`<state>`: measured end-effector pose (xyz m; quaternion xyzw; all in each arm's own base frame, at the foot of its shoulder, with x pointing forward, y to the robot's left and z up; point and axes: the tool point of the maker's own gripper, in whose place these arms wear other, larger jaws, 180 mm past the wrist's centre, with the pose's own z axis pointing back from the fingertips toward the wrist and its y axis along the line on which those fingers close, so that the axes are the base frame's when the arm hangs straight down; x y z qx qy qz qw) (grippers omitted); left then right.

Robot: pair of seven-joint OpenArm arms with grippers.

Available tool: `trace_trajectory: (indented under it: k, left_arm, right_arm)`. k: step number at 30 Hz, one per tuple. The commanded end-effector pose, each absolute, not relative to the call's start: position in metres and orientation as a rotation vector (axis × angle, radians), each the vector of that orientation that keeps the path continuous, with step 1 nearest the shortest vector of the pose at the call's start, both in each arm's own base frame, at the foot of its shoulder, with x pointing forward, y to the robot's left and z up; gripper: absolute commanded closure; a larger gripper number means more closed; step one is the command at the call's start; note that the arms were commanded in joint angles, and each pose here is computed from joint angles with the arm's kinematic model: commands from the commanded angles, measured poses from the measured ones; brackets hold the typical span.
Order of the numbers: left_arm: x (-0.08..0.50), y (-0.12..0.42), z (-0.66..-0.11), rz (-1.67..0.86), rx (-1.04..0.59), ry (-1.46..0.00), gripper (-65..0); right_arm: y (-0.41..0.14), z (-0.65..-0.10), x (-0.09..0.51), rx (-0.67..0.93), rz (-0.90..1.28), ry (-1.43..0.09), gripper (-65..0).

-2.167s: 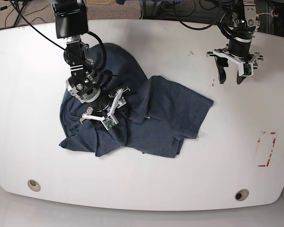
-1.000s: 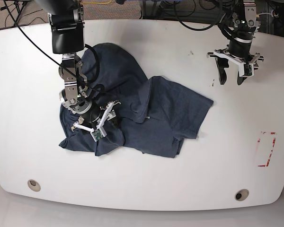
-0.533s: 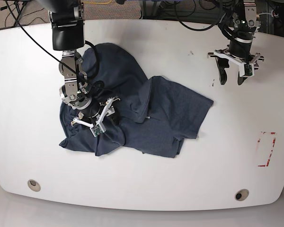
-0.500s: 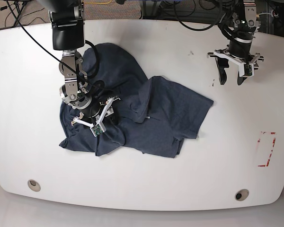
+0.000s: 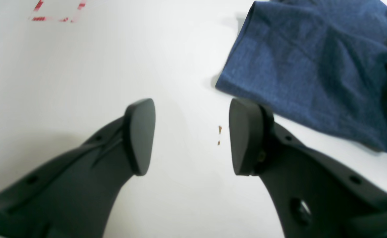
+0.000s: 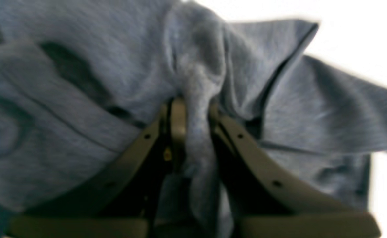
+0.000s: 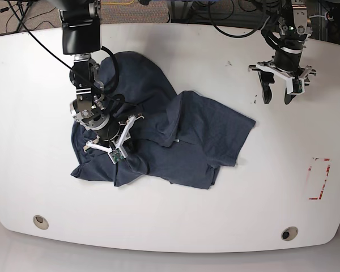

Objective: Layout the t-shirt on the table in an organized manner, then fold the t-shirt properly

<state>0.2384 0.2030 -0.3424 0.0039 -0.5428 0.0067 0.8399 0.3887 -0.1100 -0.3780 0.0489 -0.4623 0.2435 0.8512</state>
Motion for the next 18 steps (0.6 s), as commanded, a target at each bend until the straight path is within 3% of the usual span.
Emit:
trace_trajectory:
  k: [1, 18]
  left_arm:
    - [0.243, 0.203, -0.331, 0.005, 0.009, -1.192, -33.6]
    - [0.242, 0.162, -0.342, -0.055, -0.096, -1.165, -33.9]
  right_arm:
    - [-0.107, -0.333, 0.404, 0.079, 0.530, -1.090, 0.0]
    - [-0.096, -0.215, 0.413, -0.028, 0.603, -1.335, 0.0]
